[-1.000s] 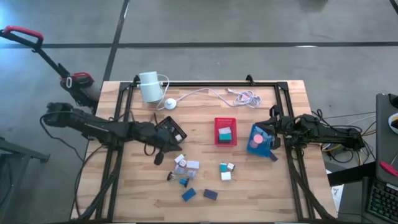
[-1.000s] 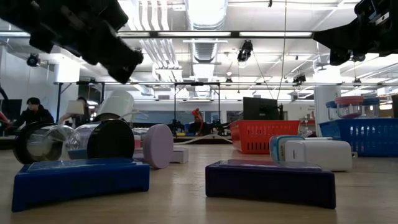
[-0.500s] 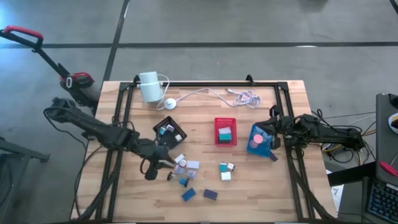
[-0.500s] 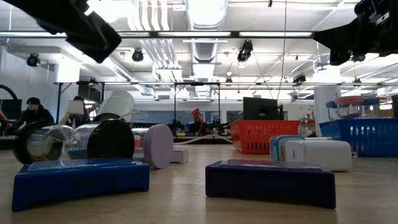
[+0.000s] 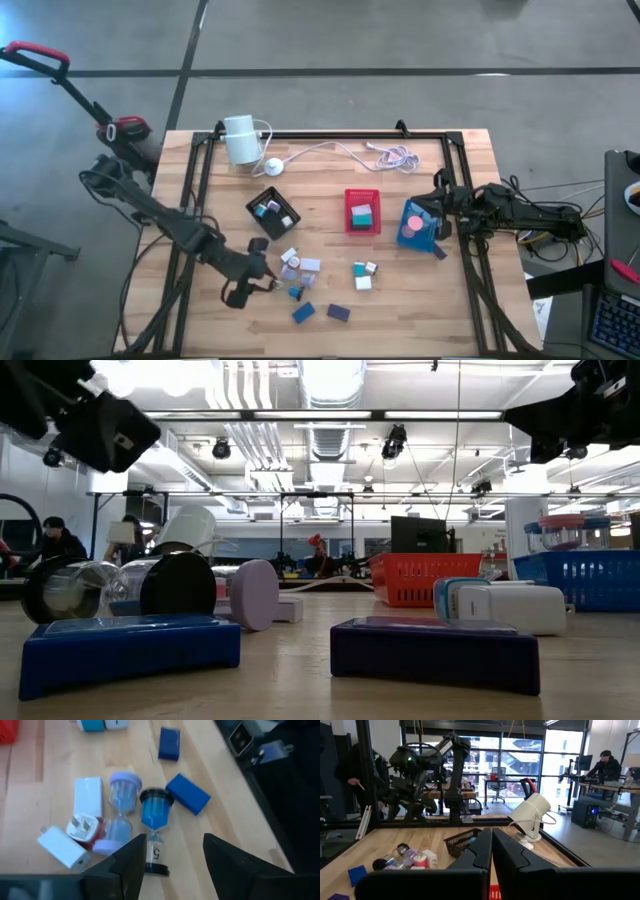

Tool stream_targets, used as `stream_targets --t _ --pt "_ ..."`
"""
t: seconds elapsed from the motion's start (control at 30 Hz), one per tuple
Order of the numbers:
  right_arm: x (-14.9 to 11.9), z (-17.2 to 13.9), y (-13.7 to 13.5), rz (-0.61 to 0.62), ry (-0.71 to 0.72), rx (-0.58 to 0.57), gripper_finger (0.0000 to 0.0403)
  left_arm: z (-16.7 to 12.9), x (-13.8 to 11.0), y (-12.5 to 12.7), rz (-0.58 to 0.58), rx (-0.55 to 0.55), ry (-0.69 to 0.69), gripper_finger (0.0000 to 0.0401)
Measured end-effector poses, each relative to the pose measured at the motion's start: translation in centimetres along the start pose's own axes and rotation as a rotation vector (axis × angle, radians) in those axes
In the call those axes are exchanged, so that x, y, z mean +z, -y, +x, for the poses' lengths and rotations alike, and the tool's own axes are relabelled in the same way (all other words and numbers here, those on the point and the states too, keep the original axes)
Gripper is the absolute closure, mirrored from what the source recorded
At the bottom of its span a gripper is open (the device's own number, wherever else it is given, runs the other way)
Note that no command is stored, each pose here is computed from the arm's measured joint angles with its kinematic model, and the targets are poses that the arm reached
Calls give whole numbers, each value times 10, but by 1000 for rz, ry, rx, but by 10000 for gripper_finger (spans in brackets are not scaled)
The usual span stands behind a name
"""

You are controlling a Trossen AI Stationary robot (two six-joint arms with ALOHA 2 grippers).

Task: Pick & Place Office items
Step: Put the black hourglass into the blue bin

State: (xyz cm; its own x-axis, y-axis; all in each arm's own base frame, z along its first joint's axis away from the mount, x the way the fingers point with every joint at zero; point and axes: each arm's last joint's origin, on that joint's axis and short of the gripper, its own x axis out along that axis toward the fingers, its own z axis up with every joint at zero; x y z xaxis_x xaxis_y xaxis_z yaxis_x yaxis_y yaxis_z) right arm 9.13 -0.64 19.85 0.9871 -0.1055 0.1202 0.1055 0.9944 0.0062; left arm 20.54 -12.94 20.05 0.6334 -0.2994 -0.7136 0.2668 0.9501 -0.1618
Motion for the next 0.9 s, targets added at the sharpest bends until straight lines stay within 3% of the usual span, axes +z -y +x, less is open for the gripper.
stream_targets --t 0.3,0.9 --pt "0 0 0 0 -2 0 394 26 -11 5 -6 52 -69 197" --pt "0 0 0 61 -3 0 394 69 -20 6 87 89 -191 196"
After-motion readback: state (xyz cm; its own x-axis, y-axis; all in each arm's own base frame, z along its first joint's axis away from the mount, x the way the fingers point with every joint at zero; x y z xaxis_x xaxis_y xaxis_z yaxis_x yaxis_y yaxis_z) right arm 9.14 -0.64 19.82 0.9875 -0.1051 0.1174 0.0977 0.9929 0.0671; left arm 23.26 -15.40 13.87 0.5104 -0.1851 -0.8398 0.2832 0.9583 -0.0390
